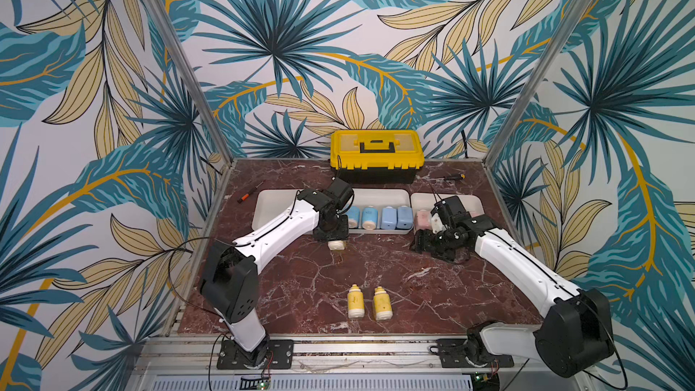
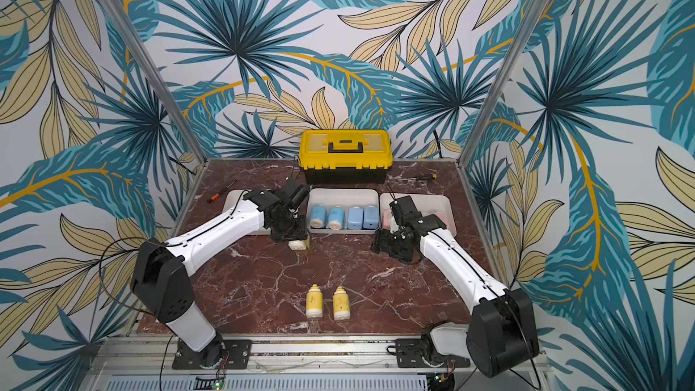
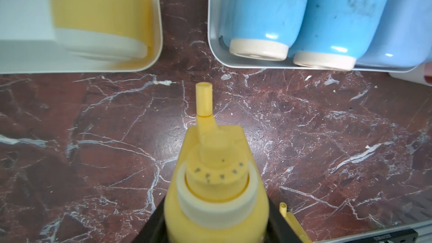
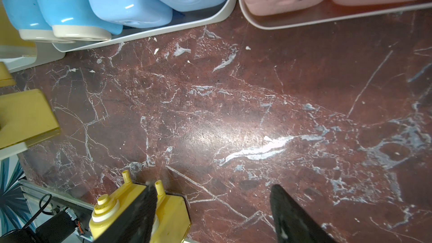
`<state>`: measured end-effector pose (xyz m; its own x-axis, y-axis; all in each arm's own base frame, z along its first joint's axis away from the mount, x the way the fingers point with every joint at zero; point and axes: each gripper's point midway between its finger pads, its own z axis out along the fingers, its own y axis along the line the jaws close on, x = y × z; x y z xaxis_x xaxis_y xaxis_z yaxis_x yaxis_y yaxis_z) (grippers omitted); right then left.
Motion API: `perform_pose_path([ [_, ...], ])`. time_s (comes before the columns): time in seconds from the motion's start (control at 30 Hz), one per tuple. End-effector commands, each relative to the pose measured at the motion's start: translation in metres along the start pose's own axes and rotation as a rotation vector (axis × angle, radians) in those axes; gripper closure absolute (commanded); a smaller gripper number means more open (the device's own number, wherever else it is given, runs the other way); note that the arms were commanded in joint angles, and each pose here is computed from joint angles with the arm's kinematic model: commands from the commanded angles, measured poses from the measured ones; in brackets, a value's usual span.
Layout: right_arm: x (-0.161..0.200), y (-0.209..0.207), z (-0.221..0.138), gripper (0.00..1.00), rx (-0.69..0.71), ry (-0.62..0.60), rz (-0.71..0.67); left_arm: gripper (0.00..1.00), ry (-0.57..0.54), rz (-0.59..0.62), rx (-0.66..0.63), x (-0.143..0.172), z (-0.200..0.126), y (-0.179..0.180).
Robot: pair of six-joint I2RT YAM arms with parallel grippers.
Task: Place the pencil sharpeners by color into the storage box
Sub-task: Place the pencil sharpener in the storage box.
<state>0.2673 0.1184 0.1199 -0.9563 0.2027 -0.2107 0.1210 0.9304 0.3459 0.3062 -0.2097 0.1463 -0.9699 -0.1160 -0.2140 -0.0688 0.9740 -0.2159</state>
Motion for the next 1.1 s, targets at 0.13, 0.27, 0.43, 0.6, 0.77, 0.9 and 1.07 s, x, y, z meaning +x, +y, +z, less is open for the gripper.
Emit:
perform_pose_path([
  [0.13,0.0,0.003,0.0,0.22,-0.008,0.024,-0.002,0.64,-0.207,-0.028,0.054,-0.036,-0.067,0.017],
  [0.27,0.0,0.003,0.0,0.22,-0.006,0.025,-0.001,0.64,-0.264,-0.041,0.082,-0.05,-0.09,0.029],
  [0.43,0.0,0.003,0.004,0.22,-0.005,0.041,0.001,0.64,-0.295,-0.051,0.056,-0.063,-0.096,0.05],
  [0.6,-0.001,0.004,0.003,0.22,-0.005,0.039,-0.005,0.64,-0.32,-0.057,0.012,-0.08,-0.098,0.072],
  [0.77,-0.004,0.006,0.002,0.22,-0.008,0.038,-0.005,0.64,-0.319,-0.045,-0.043,-0.103,-0.091,0.096],
  [0.9,-0.005,0.006,0.003,0.22,0.002,0.045,-0.007,0.64,-0.298,-0.025,-0.064,-0.12,-0.08,0.109],
  [1.07,-0.006,0.004,0.006,0.22,0.016,0.056,-0.005,0.65,-0.233,-0.008,-0.045,-0.138,-0.053,0.114],
])
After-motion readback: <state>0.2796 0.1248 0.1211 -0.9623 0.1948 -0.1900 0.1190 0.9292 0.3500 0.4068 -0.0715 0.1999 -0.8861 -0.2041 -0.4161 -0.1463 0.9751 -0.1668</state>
